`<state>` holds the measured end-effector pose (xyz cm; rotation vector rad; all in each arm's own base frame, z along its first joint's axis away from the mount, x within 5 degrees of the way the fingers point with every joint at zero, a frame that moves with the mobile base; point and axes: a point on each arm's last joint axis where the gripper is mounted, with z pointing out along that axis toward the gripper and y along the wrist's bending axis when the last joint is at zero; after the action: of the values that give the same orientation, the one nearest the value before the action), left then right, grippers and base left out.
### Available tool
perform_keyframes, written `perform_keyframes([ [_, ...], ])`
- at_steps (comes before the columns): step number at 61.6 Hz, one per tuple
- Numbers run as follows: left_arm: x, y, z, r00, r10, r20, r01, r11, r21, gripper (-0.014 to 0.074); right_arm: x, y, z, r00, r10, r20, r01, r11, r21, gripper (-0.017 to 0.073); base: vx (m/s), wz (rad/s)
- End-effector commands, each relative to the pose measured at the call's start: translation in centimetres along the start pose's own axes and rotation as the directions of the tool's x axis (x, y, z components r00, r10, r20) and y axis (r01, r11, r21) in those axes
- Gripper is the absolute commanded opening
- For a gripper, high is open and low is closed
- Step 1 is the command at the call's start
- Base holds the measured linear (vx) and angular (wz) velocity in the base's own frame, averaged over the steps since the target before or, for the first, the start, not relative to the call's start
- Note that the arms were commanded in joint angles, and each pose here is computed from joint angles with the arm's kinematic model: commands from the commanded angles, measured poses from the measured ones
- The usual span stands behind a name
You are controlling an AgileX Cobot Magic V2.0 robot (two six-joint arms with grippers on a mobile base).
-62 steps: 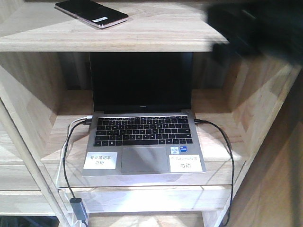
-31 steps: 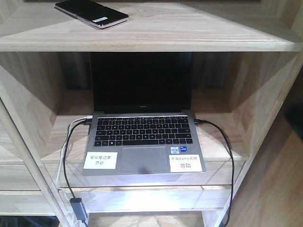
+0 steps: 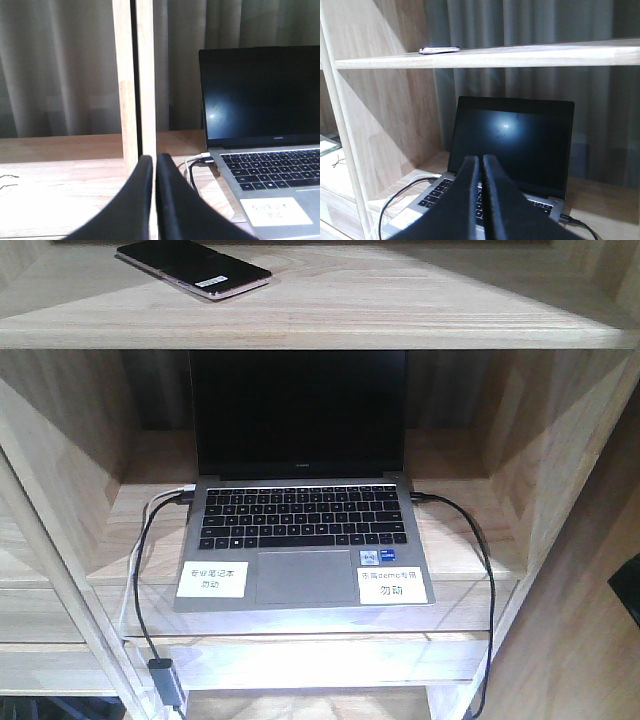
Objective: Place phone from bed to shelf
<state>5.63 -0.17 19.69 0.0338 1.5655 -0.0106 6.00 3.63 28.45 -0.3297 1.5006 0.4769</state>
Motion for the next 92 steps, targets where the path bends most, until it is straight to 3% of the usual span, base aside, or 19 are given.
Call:
perform_keyframes([
  [1,-1.5,0.1,-0.2,0.994,-0.019,0.107,0.019,1.0,-0.003,0.0001,-1.2,-0.3,0.0,0.998,-0.011,0.057,0.009,0.999,0.042,-0.0005,0.0,0.0],
  [15,-1.5,0.1,-0.2,0.994,-0.019,0.107,0.019,1.0,-0.003,0.0001,-1.2,-0.3,0.0,0.998,-0.009,0.061,0.006,0.999,0.045,-0.0005,0.0,0.0],
  [29,-1.5,0.1,-0.2,0.994,-0.019,0.107,0.019,1.0,-0.003,0.0001,-1.1,-0.4,0.0,0.998,-0.042,0.051,0.039,0.998,0.056,-0.0005,0.0,0.0],
  [50,-1.5,0.1,-0.2,0.994,-0.019,0.107,0.019,1.0,-0.003,0.0001,-1.1,-0.8,0.0,0.999,0.004,0.049,-0.009,0.995,0.095,-0.0005,0.0,0.0],
  [64,-1.5,0.1,-0.2,0.994,-0.019,0.107,0.019,1.0,-0.003,0.0001,-1.0,-1.1,-0.1,0.999,-0.014,0.035,0.009,0.991,0.135,-0.0005,0.0,0.0],
  [71,-1.5,0.1,-0.2,0.994,-0.019,0.107,0.019,1.0,-0.003,0.0001,-0.8,-1.8,-0.2,0.999,-0.027,0.017,0.022,0.973,0.231,-0.0005,0.0,0.0],
  [84,-1.5,0.1,-0.2,0.994,-0.019,0.107,0.019,1.0,-0.003,0.0001,0.0,-3.2,-0.6,0.999,-0.041,-0.033,0.051,0.907,0.418,-0.0005,0.0,0.0],
  [92,-1.5,0.1,-0.2,0.994,-0.019,0.107,0.019,1.0,-0.003,0.0001,2.0,-3.7,-1.1,0.999,-0.033,-0.026,0.042,0.876,0.481,-0.0005,0.0,0.0],
])
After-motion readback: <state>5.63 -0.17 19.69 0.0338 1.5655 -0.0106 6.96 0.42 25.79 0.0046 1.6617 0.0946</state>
